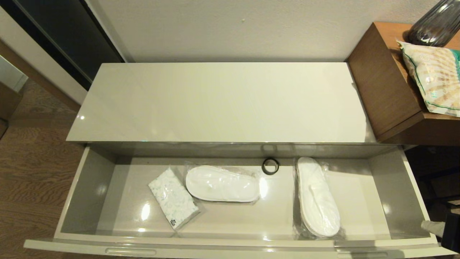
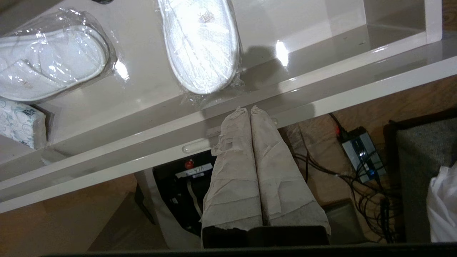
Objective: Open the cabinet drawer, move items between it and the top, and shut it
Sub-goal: Open the drawer, then take out the disposable slippers from the drawer
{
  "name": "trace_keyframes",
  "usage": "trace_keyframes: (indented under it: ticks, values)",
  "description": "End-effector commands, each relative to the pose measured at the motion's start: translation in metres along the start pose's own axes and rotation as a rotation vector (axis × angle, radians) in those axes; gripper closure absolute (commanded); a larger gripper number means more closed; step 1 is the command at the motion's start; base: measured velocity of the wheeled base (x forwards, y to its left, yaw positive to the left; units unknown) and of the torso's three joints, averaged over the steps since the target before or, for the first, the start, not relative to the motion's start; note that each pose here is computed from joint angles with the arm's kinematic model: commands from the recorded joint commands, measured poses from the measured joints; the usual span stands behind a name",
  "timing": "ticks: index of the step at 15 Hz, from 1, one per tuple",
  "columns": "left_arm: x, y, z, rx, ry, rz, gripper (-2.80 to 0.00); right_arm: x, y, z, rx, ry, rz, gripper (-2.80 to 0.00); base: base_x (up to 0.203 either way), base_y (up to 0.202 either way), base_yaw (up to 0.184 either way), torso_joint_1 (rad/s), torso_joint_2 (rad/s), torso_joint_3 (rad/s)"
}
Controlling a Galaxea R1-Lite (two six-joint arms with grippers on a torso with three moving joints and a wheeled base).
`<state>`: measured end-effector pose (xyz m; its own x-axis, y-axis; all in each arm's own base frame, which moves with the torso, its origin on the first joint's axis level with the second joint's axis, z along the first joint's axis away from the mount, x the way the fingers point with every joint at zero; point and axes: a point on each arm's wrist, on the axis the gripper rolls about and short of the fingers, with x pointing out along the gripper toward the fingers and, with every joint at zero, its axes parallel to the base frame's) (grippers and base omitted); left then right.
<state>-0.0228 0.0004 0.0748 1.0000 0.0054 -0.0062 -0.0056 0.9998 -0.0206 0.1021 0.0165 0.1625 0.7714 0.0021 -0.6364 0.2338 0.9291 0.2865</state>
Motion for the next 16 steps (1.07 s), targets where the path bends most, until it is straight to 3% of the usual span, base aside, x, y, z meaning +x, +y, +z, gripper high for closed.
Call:
trace_keyframes:
  ticks: [1,4,6,10,13,16]
  values:
    - [0.000,0.000,0.000,-0.001,0.000,0.001,0.00,0.000,0.008,0.015,0.004,-0.007,0.005,0.00,0.000,0.000,0.000,0.000,0.00,0.000]
    - [0.000,0.000,0.000,-0.001,-0.001,0.001,0.00,0.012,0.023,0.037,-0.025,0.013,0.034,0.00,0.000,0.000,0.000,0.000,0.00,0.000]
    - [0.000,0.000,0.000,-0.001,0.000,0.001,0.00,0.048,0.037,0.048,-0.126,0.107,0.025,0.00,0.000,0.000,0.000,0.000,0.00,0.000]
    - [0.000,0.000,0.000,-0.001,0.000,0.001,0.00,0.125,0.069,0.061,-0.338,0.189,0.062,0.00,0.000,0.000,0.000,0.000,0.00,0.000]
    - [0.000,0.000,0.000,-0.001,0.000,0.001,0.00,0.109,0.071,0.058,-0.479,0.235,0.072,0.00,0.000,0.000,0.000,0.000,0.00,0.000]
    - [0.000,0.000,0.000,-0.001,0.000,0.001,0.00,0.073,0.070,0.052,-0.745,0.275,0.111,0.00,0.000,0.000,0.000,0.000,0.00,0.000]
